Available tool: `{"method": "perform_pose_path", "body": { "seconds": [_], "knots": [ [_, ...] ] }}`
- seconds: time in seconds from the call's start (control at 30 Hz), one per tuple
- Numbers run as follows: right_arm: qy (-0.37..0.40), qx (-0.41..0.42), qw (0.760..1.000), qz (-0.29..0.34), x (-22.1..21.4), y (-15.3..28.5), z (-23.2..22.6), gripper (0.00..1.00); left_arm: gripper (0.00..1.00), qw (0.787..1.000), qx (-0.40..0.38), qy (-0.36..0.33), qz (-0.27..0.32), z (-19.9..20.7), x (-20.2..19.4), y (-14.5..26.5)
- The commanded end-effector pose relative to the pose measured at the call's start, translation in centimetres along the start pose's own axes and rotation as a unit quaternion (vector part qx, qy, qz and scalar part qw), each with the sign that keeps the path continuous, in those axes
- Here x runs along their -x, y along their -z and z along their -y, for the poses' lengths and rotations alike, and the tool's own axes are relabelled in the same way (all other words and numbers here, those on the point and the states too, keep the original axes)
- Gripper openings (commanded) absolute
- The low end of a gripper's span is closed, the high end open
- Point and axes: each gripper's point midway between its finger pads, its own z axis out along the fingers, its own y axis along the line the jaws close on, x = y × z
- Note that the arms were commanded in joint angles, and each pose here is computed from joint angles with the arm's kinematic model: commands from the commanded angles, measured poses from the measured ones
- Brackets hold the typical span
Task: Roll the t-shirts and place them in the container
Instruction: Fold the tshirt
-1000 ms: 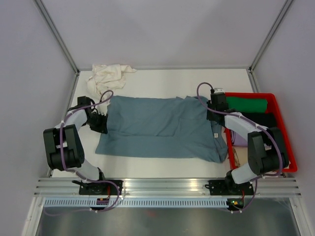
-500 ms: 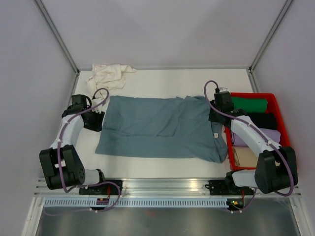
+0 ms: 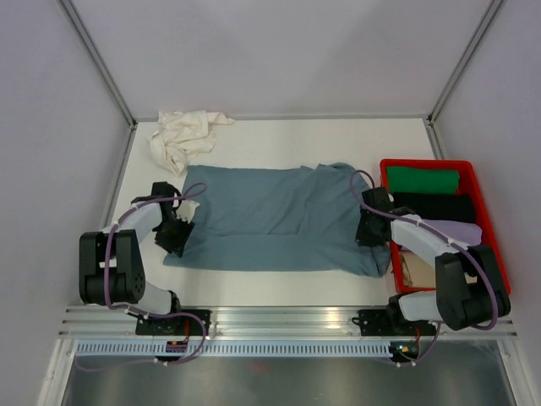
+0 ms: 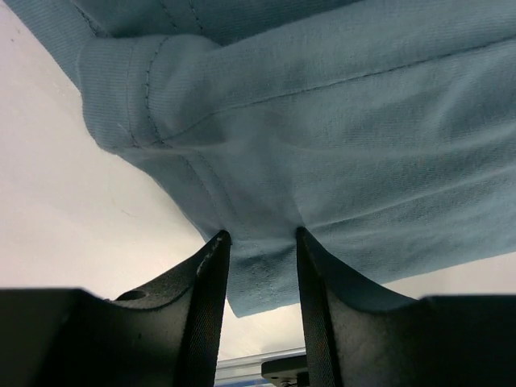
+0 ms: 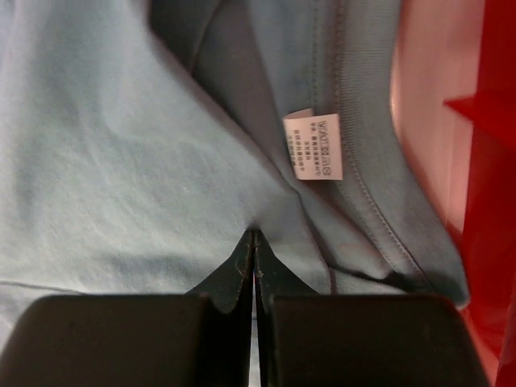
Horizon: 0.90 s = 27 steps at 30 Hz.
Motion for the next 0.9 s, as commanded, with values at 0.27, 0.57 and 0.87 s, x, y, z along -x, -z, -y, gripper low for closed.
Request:
{"method": "perform_pose_path", "body": {
  "seconds": [0.27,0.57,0.87],
  "knots": [
    [-0.009,-0.103,0.992,0.077,5.7,0.1,2.7,0.0,0.42,0.993,0.101,-0.026,-0.049,-3.9,-2.1,-3.5],
    [0.007,-0.052,0.997,0.048,4.9,3.7,1.0,0.3,0.42,0.994,0.1,-0.026,-0.043,-4.2,-1.5,-3.5],
    [-0.001,-0.027,0.999,-0.044,-1.2,2.8,0.1,0.47,0.41,0.992,0.115,-0.025,-0.035,-5.4,-0.6,-3.0]
  ]
}}
